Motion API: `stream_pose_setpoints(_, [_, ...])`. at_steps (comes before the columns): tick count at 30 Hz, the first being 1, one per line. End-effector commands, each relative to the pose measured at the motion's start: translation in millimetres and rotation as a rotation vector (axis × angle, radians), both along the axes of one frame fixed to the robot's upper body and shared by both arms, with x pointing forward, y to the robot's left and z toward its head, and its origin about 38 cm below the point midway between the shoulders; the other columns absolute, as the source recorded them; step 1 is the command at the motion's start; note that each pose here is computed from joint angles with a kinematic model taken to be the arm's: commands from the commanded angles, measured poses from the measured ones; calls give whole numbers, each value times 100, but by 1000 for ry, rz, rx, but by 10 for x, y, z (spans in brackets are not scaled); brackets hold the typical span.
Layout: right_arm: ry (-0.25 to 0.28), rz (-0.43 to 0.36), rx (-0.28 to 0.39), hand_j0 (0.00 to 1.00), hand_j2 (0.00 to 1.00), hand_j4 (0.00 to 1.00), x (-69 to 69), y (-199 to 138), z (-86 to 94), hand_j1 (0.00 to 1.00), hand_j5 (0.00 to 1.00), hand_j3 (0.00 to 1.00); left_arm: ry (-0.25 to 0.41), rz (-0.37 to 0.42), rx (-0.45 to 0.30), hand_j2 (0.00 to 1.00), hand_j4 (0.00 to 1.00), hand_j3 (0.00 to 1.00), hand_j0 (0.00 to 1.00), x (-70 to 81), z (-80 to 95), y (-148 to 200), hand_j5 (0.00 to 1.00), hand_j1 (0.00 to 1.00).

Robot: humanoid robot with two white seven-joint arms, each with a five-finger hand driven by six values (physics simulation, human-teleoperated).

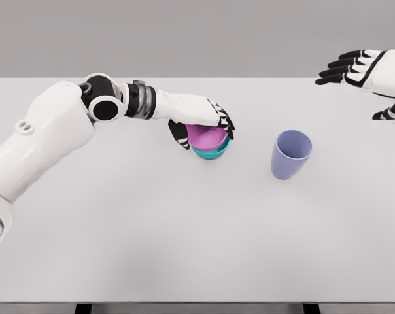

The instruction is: Stacking bowl and cup with both arms

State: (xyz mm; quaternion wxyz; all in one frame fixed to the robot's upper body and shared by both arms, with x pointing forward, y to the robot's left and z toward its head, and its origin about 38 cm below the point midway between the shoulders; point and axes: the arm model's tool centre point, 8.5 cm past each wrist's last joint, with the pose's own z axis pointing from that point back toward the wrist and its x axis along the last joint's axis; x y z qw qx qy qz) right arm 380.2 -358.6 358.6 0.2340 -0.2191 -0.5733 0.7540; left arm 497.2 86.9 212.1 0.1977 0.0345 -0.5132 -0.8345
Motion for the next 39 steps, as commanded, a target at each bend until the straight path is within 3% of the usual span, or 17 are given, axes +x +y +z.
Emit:
stream_pose_setpoints(1, [1,17,-10,100,100,100,-23,55,2,100,100,100,-2,4,3,94,94,94,94,5,2,6,94,94])
stream_pose_setpoints(3, [41,37,-24,100,100,100,-13,123,-129,100,100,100,-3,2,3,95,95,95,95,3,1,-2,95,95])
stream_pose_setpoints(4, [102,59,-38,100,100,100,-15,196,-334,100,100,100,-3,2,3,95,95,95,95,3,1,-1,95,95])
stream_pose_setpoints(6, [128,68,-47,100,100,100,-15,226,-421,100,100,100,-3,2,3,96,96,96,96,3,1,-2,96,96])
stream_pose_setpoints(10, [121,75,-66,100,100,100,11,272,-440,100,100,100,-1,3,3,97,97,97,97,1,-6,-1,97,97])
stream_pose_setpoints(13, [101,77,-142,100,100,100,79,350,-547,100,100,100,-1,3,3,99,99,99,99,1,-7,-1,99,99])
stream_pose_setpoints(17, [105,79,-139,100,100,100,143,388,-570,100,100,100,-2,0,3,99,99,99,99,-3,-4,-5,99,99])
stream_pose_setpoints(21, [145,109,-144,100,100,100,134,497,-743,100,100,100,-5,-5,-2,100,100,100,100,-1,14,9,100,100])
stream_pose_setpoints(28, [155,126,-139,100,100,100,132,566,-800,100,100,100,-9,-15,-32,100,100,100,100,-11,117,31,100,100])
stream_pose_setpoints(34, [166,83,-148,100,100,100,283,504,-893,100,100,100,-16,-51,-121,100,100,100,100,-166,471,348,100,100])
stream_pose_setpoints(35, [167,81,-152,100,100,100,305,520,-927,100,100,100,-16,-47,-131,100,100,100,100,-184,518,428,100,100])
stream_pose_setpoints(37, [181,74,-160,100,100,100,350,539,-1023,100,100,100,-49,-14,-196,100,100,100,100,-192,777,679,100,100])
stream_pose_setpoints(39, [179,73,-170,100,100,100,355,540,-1036,100,100,100,-44,29,-234,100,100,100,100,-183,888,936,100,100])
